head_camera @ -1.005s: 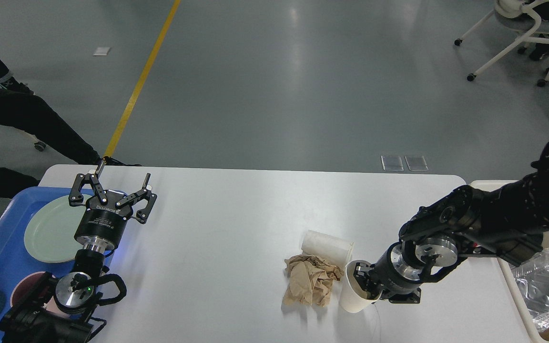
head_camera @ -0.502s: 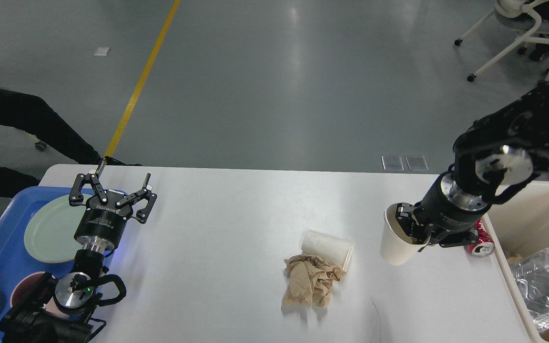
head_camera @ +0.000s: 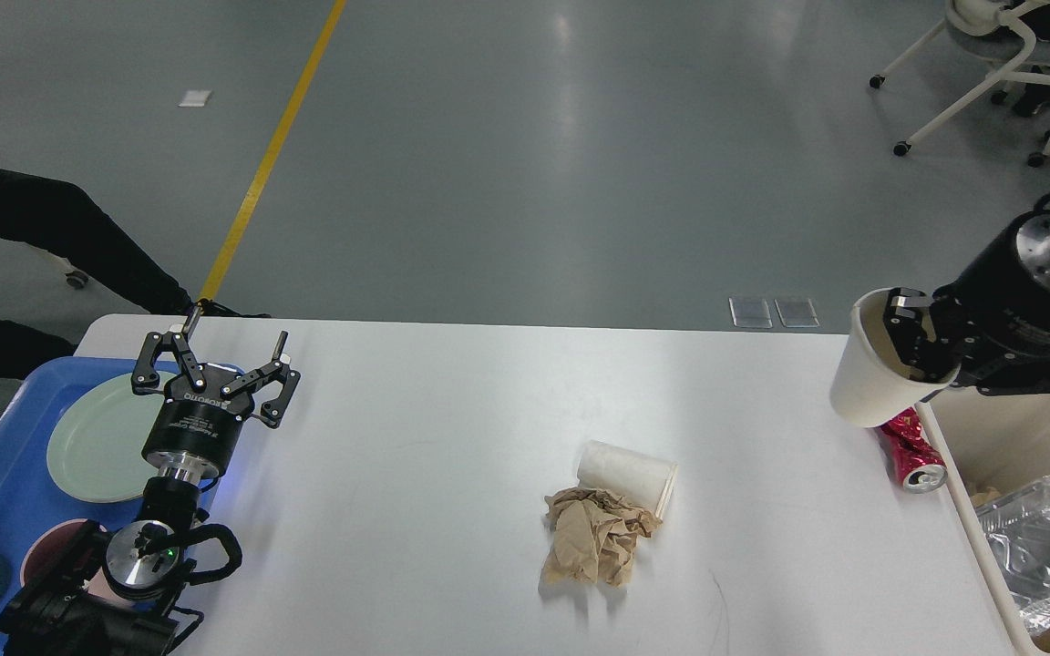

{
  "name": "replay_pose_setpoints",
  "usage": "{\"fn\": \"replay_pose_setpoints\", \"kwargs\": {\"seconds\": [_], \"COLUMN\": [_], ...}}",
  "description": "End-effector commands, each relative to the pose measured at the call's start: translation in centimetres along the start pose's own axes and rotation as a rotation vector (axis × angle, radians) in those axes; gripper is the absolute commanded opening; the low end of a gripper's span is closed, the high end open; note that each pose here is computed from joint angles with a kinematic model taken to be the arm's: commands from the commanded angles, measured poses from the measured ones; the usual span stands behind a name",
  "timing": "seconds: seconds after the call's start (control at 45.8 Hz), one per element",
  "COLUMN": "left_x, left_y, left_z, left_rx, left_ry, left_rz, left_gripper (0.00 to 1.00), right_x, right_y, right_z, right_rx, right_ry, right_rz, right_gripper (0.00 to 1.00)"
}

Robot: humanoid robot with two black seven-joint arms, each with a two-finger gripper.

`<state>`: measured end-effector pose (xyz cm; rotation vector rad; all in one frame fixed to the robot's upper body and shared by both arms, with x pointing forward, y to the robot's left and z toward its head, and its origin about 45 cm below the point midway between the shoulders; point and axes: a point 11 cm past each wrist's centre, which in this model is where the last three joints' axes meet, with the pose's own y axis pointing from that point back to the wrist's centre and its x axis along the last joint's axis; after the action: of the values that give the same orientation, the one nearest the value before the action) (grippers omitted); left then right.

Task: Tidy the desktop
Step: 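Lift the paper cup and drop it into the white bin, then bring the right gripper back over the crumpled paper on the table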

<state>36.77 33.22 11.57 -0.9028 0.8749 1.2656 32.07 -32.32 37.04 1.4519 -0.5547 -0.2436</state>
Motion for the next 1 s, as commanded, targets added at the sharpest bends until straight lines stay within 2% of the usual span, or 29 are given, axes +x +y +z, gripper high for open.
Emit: {"fn": "replay_pose_setpoints", "kwargs": {"seconds": [0.0, 0.328, 0.568, 0.655, 0.786, 0.983], "left_x": [0.0, 0.0, 0.0, 0.1, 0.0, 0.0], "left_y": [0.0, 0.1, 0.1, 0.1, 0.1, 0.1], "left_z": [0.0, 0.0, 0.0, 0.0, 0.0, 0.0], "left_rx": [0.000, 0.000, 0.000, 0.000, 0.000, 0.000], "left_ry": [0.000, 0.000, 0.000, 0.000, 0.000, 0.000], "left_rz": [-0.001, 0.001, 0.001, 0.002, 0.001, 0.001], "left_gripper": [0.97, 0.97, 0.97, 0.97, 0.97, 0.97], "right_x": [2.4, 8.5, 7.3, 6.4, 3.6, 0.3], "right_y": [-2.5, -10.4, -20.1, -23.1, -28.7, -32.8], "right_z": [4.5, 18.3, 25.2, 26.7, 26.2, 24.9], "right_rx": [-0.086, -0.202, -0.312, -0.319, -0.323, -0.352], "right_ry": [-0.120, -0.390, -0.451, -0.473, -0.449, -0.375], "right_rz": [0.092, 0.222, 0.315, 0.349, 0.402, 0.518], "right_gripper": [0.00, 0.00, 0.00, 0.00, 0.00, 0.00]}}
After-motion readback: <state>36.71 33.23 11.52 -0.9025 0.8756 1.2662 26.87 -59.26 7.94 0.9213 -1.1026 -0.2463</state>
